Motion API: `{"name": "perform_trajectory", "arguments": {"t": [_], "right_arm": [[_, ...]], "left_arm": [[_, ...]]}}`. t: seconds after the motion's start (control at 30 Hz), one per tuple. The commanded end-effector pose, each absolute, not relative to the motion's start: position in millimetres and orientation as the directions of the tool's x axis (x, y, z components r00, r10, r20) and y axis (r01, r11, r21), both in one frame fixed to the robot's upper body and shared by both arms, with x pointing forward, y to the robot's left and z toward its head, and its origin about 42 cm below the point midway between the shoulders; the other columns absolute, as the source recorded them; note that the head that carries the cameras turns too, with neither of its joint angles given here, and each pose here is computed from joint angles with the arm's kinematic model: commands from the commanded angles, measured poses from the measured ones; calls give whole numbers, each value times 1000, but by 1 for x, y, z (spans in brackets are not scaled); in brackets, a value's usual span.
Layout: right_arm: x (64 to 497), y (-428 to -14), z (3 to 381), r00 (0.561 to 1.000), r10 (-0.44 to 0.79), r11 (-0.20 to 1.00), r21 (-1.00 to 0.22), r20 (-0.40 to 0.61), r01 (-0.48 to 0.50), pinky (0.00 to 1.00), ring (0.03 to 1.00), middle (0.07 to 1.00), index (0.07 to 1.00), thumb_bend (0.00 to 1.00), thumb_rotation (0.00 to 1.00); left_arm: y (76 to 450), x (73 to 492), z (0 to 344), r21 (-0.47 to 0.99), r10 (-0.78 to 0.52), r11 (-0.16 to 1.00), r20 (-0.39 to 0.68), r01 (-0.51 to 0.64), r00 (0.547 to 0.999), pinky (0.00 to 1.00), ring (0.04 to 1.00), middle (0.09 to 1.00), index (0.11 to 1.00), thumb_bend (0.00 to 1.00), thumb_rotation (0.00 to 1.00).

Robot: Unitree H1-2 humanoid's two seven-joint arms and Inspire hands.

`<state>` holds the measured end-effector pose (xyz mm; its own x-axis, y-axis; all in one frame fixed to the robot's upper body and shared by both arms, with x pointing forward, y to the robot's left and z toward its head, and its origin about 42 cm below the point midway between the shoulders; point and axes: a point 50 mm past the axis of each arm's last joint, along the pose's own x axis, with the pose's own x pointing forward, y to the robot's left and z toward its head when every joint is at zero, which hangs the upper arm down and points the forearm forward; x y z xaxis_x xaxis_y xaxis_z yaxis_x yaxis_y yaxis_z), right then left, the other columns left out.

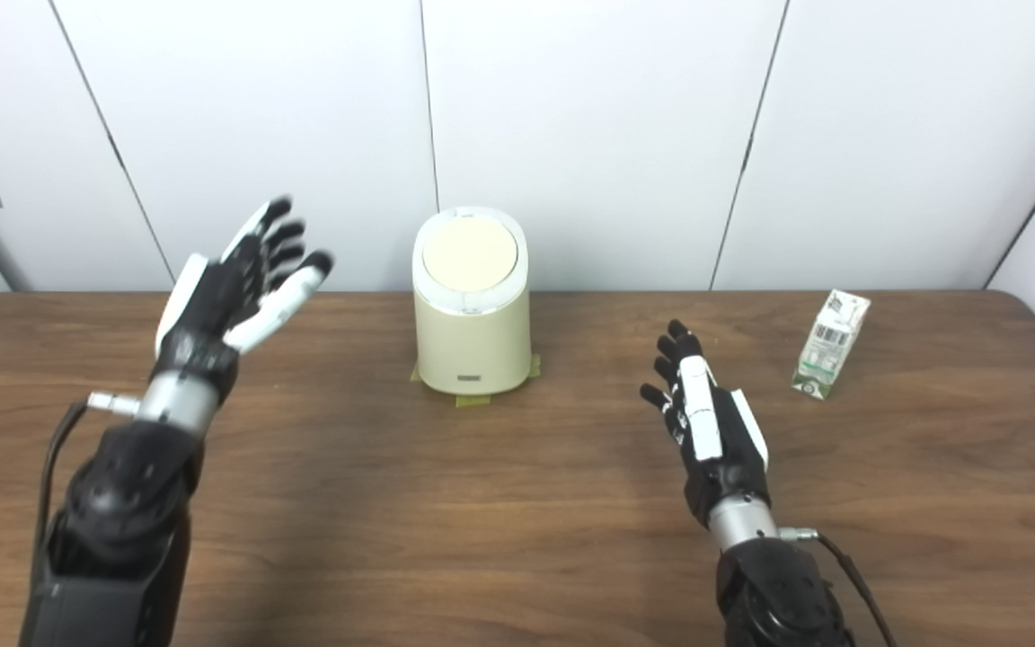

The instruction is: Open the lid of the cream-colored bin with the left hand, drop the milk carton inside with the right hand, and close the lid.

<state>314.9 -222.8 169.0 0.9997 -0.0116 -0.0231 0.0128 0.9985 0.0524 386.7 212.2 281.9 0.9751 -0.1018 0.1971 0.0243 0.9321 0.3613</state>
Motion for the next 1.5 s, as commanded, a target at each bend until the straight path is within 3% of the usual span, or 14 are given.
{"name": "perform_trajectory", "arguments": {"t": [0.0,0.43,0.57,0.7,0.93,1.47], "right_arm": [[320,-222,186,997,-1,999,52,74,-3,885,970,970,980,615,1000],[321,-219,185,997,-1,998,57,75,-4,878,967,966,980,610,1000],[320,-218,186,997,2,998,56,75,-6,877,965,966,982,618,1000],[320,-216,188,997,4,999,50,78,-8,872,962,964,984,628,1000],[320,-213,188,997,2,998,58,80,-6,869,961,960,979,637,1000],[321,-211,191,996,11,998,57,90,-16,874,966,966,986,644,1000]], "left_arm": [[202,402,308,400,-127,916,251,16,960,870,907,928,965,719,345],[161,478,350,597,-178,802,189,31,966,717,885,944,965,831,169],[150,491,353,665,-169,746,170,13,971,725,893,952,955,856,145],[141,503,345,720,-178,694,153,14,972,759,906,949,951,872,122],[134,510,320,769,-197,639,131,26,972,690,843,900,922,887,79],[137,513,297,903,-259,428,158,-33,953,734,865,917,918,923,50]]}}
